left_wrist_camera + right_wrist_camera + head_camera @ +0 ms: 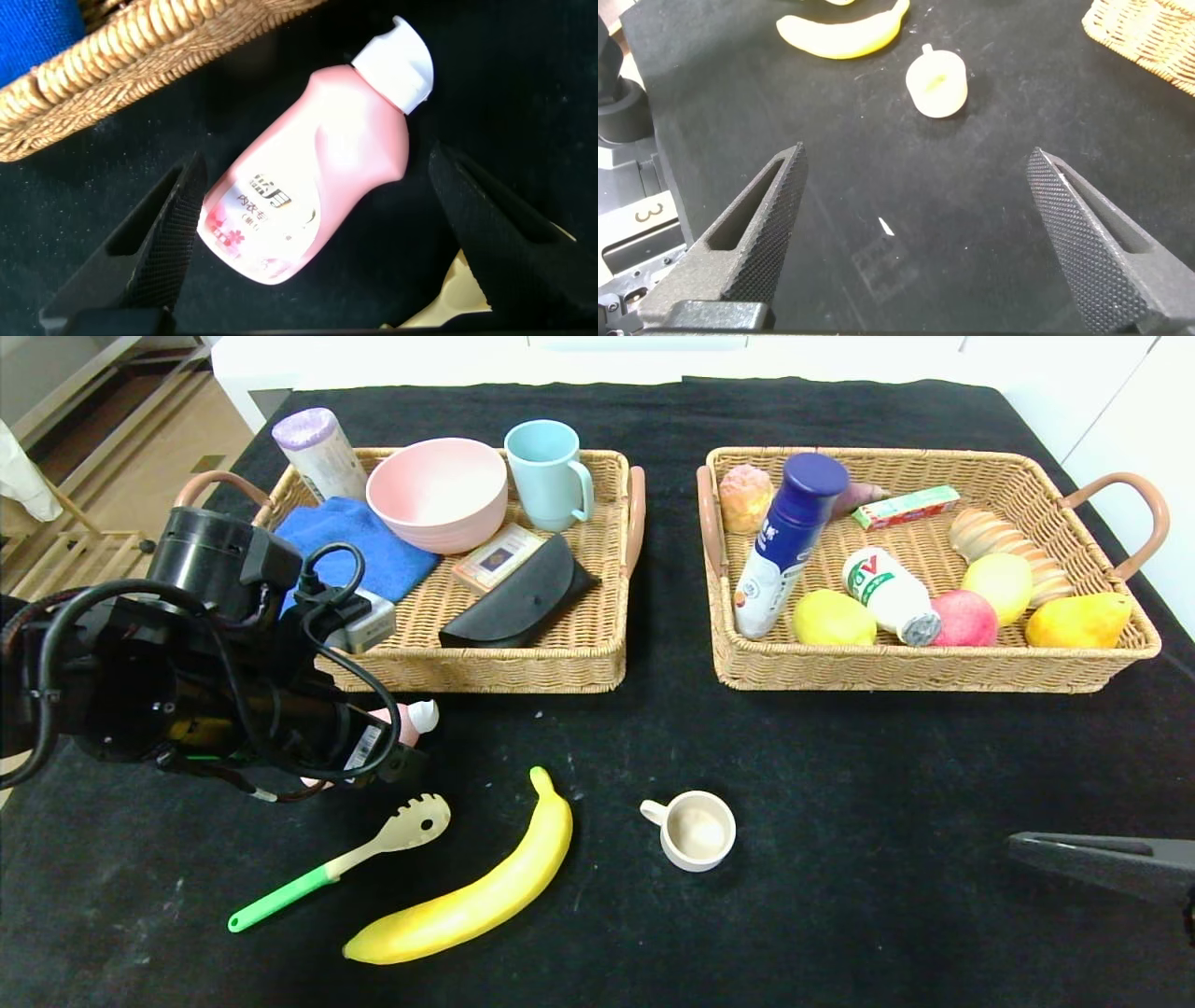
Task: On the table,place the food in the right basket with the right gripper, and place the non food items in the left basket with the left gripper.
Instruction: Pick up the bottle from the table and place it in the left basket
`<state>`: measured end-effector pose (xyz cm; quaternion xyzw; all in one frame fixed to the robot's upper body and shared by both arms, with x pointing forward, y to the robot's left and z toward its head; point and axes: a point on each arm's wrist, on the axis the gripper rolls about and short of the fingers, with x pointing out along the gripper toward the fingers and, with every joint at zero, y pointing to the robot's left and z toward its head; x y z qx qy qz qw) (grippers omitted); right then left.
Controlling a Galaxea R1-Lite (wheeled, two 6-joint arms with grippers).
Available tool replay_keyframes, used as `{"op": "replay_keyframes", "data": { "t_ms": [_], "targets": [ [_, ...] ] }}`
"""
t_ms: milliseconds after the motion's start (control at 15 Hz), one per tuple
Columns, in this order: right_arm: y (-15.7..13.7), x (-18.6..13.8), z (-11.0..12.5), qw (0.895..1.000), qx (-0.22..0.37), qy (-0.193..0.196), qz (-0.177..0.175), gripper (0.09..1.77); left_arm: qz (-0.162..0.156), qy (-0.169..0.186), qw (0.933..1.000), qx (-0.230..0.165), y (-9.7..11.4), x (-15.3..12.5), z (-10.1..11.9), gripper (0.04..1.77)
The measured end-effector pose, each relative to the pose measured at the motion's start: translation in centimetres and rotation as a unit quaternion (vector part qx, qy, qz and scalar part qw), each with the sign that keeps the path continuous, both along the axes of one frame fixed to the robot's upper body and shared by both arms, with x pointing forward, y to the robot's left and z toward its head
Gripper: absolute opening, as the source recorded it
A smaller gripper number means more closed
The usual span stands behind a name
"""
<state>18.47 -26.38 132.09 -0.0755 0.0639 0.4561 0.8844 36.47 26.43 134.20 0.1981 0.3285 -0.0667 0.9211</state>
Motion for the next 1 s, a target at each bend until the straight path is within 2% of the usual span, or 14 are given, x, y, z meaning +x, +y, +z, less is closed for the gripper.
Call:
{"op": "replay_keyframes", "data": {
  "t_ms": [267,600,733,1000],
  "targets": [
    [0.02,0.02,-0.04,1.0,-0.001,0.001,0.0,1.71,-0.001,0.001,1.0,0.001,-0.04,0.09,-0.01,1.72],
    [0.02,0.02,-0.11,1.0,-0.001,0.002,0.0,1.71,-0.004,0.004,1.0,0.002,-0.18,0.2,-0.16,1.01],
    [0.03,0.05,-0.13,1.0,-0.002,0.003,0.0,1.71,-0.006,0.005,1.0,0.002,-0.27,0.2,-0.26,0.88],
    [0.09,0.13,-0.19,1.0,-0.003,0.005,0.0,1.71,-0.01,0.006,0.9999,-0.001,-0.35,0.21,-0.32,0.84]
  ]
}}
